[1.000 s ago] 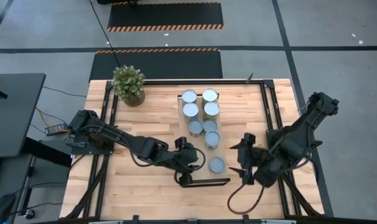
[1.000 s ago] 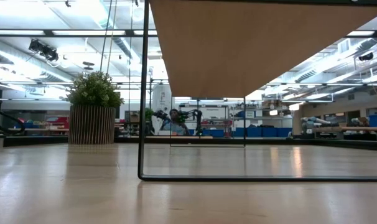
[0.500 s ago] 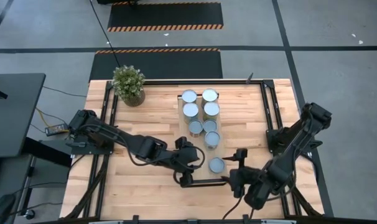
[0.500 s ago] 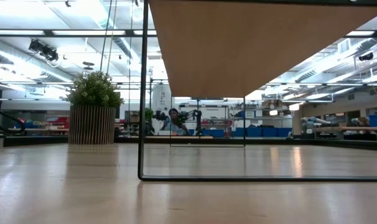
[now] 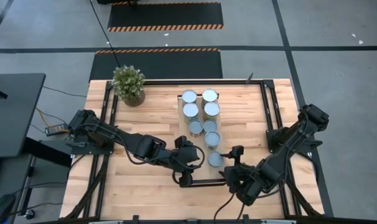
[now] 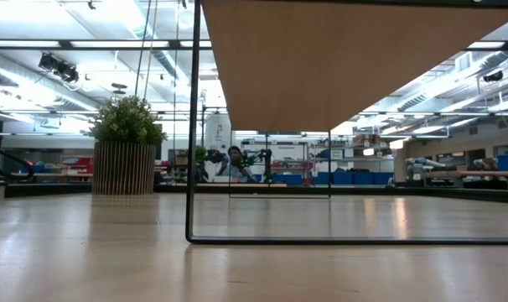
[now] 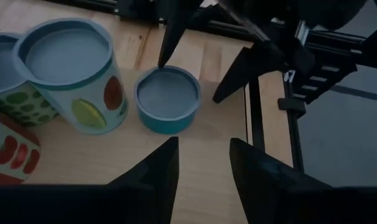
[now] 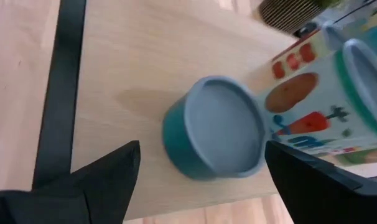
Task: Pick and place cans onto a shelf
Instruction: Adjust the canned goods on the shelf
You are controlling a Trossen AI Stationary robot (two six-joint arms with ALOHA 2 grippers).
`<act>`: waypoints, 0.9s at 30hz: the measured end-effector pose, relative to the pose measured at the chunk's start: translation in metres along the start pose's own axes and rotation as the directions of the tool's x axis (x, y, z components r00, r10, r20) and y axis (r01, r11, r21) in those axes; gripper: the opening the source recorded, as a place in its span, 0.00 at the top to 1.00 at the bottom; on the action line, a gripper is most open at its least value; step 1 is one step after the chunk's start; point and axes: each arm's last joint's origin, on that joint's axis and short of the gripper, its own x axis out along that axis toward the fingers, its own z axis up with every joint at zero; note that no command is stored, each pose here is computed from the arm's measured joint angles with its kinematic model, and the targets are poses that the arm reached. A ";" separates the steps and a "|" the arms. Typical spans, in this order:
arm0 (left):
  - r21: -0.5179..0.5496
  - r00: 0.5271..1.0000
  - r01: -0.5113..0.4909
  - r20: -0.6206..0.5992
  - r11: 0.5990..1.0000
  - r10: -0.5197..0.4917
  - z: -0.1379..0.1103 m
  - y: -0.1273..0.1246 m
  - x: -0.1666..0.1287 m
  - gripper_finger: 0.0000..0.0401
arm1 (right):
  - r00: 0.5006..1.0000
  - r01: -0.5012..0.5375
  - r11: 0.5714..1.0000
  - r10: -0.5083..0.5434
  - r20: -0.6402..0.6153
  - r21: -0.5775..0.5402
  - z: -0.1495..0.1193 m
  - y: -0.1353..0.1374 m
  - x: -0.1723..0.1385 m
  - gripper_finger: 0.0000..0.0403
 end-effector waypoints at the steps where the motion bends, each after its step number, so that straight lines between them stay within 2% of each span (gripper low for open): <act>1: 0.000 1.000 0.000 0.000 1.000 0.000 0.000 0.000 0.000 0.63 | 1.000 -0.007 1.000 0.008 -0.009 0.003 0.000 0.000 0.001 0.13; 9: 0.004 1.000 0.010 -0.014 1.000 -0.010 -0.001 0.000 0.000 0.63 | 1.000 0.026 1.000 -0.026 -0.005 -0.008 0.007 -0.008 -0.007 0.14; 14: 0.031 0.999 0.010 -0.032 0.999 -0.009 -0.003 0.000 0.000 0.63 | 0.996 0.080 0.997 -0.080 -0.025 0.005 0.006 -0.016 -0.011 0.14; 21: 0.034 0.999 0.009 -0.035 0.999 -0.007 -0.003 0.001 0.000 0.63 | 0.997 0.065 0.997 -0.064 -0.035 0.036 0.005 -0.020 -0.016 0.14; 27: 0.039 1.000 0.010 -0.029 0.999 -0.009 -0.002 0.001 0.000 0.63 | 0.993 0.101 0.995 -0.100 -0.057 0.026 0.008 -0.030 -0.005 0.14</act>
